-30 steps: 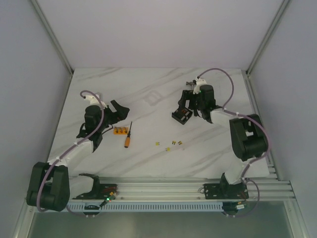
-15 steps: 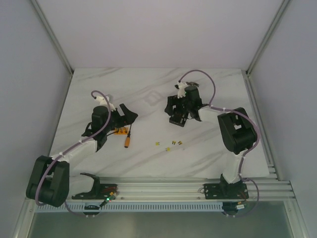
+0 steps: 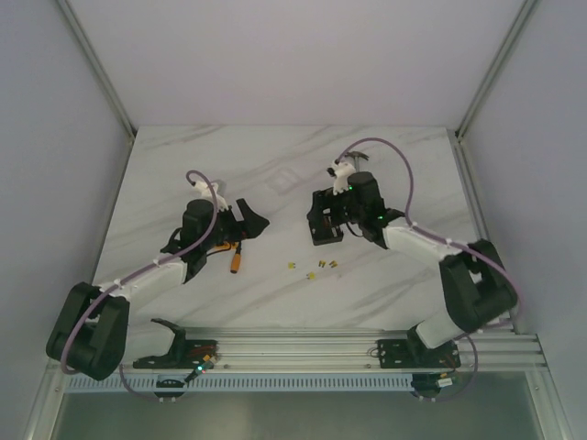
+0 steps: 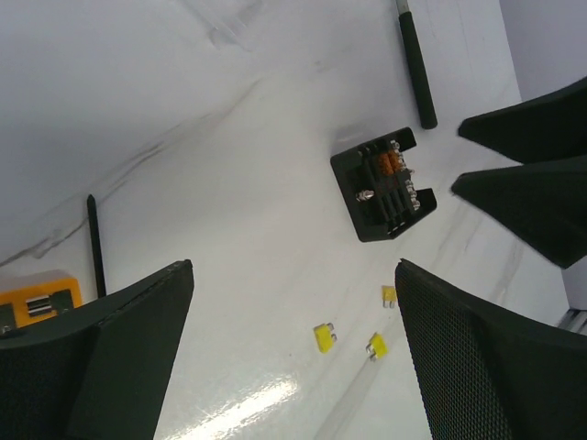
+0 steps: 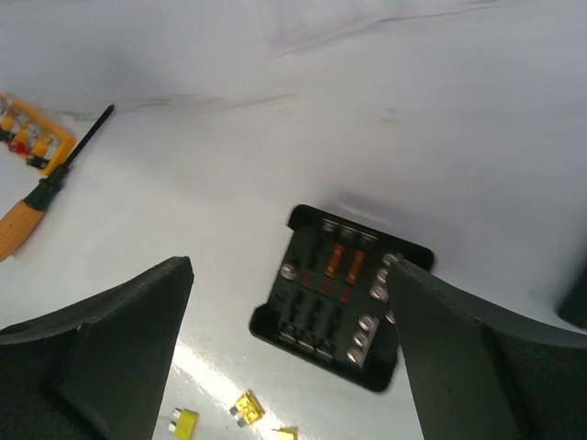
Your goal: Snap on the fuse box
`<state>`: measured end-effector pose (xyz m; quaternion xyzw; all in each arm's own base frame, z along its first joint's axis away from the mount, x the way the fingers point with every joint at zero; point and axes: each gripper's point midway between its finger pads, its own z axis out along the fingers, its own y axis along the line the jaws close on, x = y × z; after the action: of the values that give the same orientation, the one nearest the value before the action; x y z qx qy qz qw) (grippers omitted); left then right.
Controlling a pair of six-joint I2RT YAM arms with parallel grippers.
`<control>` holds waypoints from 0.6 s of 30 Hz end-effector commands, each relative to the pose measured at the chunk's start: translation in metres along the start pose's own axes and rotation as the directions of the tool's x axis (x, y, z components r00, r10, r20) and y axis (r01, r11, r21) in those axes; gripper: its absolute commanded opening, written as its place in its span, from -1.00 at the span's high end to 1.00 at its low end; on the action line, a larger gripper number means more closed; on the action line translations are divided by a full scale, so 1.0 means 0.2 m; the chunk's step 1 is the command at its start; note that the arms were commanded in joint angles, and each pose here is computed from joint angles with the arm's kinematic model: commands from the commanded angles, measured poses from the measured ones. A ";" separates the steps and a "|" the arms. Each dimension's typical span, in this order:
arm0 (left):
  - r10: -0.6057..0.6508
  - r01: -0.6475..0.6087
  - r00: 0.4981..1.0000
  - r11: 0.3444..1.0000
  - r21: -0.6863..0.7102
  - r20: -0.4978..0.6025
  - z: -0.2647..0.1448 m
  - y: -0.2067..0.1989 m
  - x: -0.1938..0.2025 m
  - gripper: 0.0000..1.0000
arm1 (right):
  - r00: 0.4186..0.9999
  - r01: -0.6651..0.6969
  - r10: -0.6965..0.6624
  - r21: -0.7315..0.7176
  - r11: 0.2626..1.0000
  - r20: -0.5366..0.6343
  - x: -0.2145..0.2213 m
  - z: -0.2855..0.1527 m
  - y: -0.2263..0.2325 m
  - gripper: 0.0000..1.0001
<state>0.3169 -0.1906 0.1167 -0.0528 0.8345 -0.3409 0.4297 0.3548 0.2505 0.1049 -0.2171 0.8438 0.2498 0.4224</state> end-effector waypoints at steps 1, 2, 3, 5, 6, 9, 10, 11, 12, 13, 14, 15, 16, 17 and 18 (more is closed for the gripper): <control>-0.018 0.019 0.999 1.000 0.025 -0.029 0.00 -0.04 0.03 -1.00 | 0.998 -0.063 0.066 0.191 0.980 -0.010 0.05 -0.14 -0.15 -0.83; -0.023 0.024 0.999 0.999 0.026 -0.034 0.00 -0.04 0.05 -1.00 | 0.997 -0.066 0.075 0.212 0.975 -0.034 0.09 -0.17 -0.16 -0.77; -0.027 0.028 0.999 0.999 0.025 -0.040 -0.01 -0.04 0.06 -1.00 | 0.995 -0.067 0.082 0.221 0.973 -0.058 0.13 -0.19 -0.16 -0.71; -0.037 0.038 0.998 0.999 0.020 -0.046 -0.02 -0.03 0.08 -1.00 | 0.991 -0.063 0.087 0.230 0.971 -0.099 0.19 -0.24 -0.14 -0.64; -0.043 0.043 0.998 0.999 0.017 -0.047 -0.03 -0.03 0.09 -1.00 | 0.989 -0.059 0.089 0.235 0.970 -0.118 0.23 -0.26 -0.12 -0.63; -0.061 0.061 0.997 0.998 0.015 -0.047 -0.05 -0.03 0.10 -1.00 | 0.979 -0.066 0.113 0.262 0.963 -0.169 0.32 -0.32 -0.09 -0.55; -0.066 0.066 0.997 0.998 0.013 -0.049 -0.06 -0.02 0.11 -1.00 | 0.974 -0.066 0.121 0.274 0.959 -0.190 0.36 -0.33 -0.08 -0.50; -0.069 0.070 0.996 0.997 0.013 -0.049 -0.06 -0.02 0.11 -1.00 | 0.970 -0.066 0.130 0.289 0.955 -0.207 0.38 -0.34 -0.08 -0.45; -0.074 0.075 0.996 0.997 0.013 -0.053 -0.06 -0.02 0.12 -1.00 | 0.965 -0.060 0.133 0.301 0.952 -0.228 0.41 -0.34 -0.07 -0.41; -0.080 0.080 0.995 0.997 0.009 -0.057 -0.07 -0.02 0.13 -1.00 | 0.961 -0.055 0.137 0.317 0.947 -0.242 0.43 -0.34 -0.07 -0.40; -0.084 0.084 0.995 0.996 0.010 -0.058 -0.07 -0.02 0.13 -1.00 | 0.958 -0.049 0.137 0.325 0.944 -0.253 0.45 -0.34 -0.05 -0.39; -0.088 0.088 0.994 0.996 0.011 -0.062 -0.07 -0.01 0.14 -1.00 | 0.954 -0.039 0.135 0.335 0.942 -0.268 0.47 -0.34 -0.04 -0.39; -0.091 0.092 0.994 0.996 0.009 -0.063 -0.07 -0.01 0.14 -1.00 | 0.953 -0.031 0.130 0.338 0.940 -0.275 0.48 -0.34 -0.03 -0.38; -0.095 0.095 0.993 0.995 0.008 -0.066 -0.08 -0.01 0.15 -1.00 | 0.950 -0.020 0.125 0.342 0.939 -0.287 0.50 -0.34 -0.01 -0.38; -0.098 0.099 0.993 0.995 0.007 -0.067 -0.08 -0.01 0.16 -1.00 | 0.948 -0.008 0.117 0.345 0.939 -0.296 0.51 -0.33 0.00 -0.38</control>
<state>0.2952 -0.1934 0.1066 -0.0762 0.8405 -0.3582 0.3994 0.2706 0.2001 0.0670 -0.1606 0.9234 0.1203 0.3273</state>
